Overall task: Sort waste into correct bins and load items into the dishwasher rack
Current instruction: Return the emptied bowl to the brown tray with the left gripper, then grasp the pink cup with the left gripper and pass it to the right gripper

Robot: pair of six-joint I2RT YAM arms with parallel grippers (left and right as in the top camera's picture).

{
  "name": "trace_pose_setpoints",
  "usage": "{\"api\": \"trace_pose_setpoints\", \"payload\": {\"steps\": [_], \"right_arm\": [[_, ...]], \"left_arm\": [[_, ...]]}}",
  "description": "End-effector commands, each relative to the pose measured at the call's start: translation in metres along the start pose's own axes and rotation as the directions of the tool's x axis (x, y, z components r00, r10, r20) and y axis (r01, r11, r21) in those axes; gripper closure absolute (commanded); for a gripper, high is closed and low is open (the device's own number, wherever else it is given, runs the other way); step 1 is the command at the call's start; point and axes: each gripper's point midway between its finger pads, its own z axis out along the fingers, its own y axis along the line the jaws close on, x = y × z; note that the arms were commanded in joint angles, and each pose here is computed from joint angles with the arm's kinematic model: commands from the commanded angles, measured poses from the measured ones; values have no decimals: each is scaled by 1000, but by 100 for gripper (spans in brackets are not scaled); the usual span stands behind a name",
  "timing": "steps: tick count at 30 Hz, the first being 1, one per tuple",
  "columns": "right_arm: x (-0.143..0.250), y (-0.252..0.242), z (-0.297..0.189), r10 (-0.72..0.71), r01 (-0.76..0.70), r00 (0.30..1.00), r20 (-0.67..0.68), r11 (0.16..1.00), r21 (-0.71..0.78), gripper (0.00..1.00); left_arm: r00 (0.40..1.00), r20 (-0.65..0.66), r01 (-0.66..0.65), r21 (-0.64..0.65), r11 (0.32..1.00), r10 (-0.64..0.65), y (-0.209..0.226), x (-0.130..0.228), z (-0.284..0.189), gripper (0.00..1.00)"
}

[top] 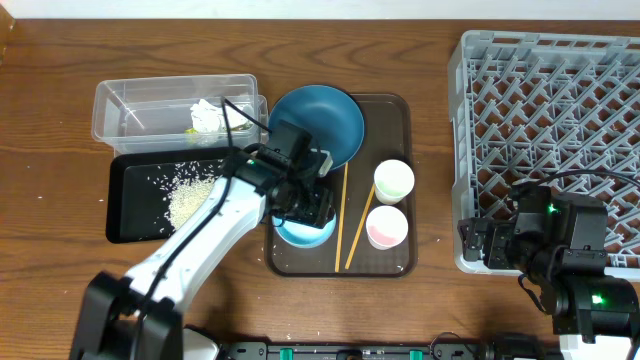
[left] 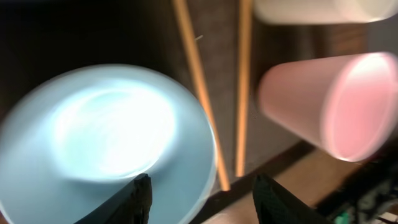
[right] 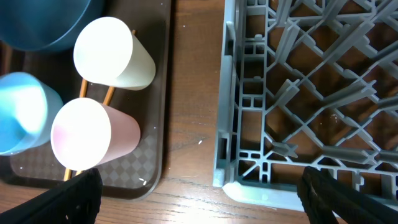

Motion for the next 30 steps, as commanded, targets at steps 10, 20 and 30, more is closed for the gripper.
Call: {"api": "trace_pose_setpoints", "payload": {"steps": [10, 20, 30], "right_arm": [[-5, 6, -5, -11, 11, 1000, 15, 1000, -16, 1], [-5, 6, -5, -10, 11, 1000, 14, 1000, -16, 1], [-4, 6, -5, -10, 10, 1000, 13, 1000, -16, 1]], "left_arm": [[976, 93, -207, 106, 973, 197, -73, -13, -1, 45], [976, -55, -210, 40, 977, 212, -73, 11, 56, 45], [978, -94, -182, 31, 983, 185, -70, 16, 69, 94]]}}
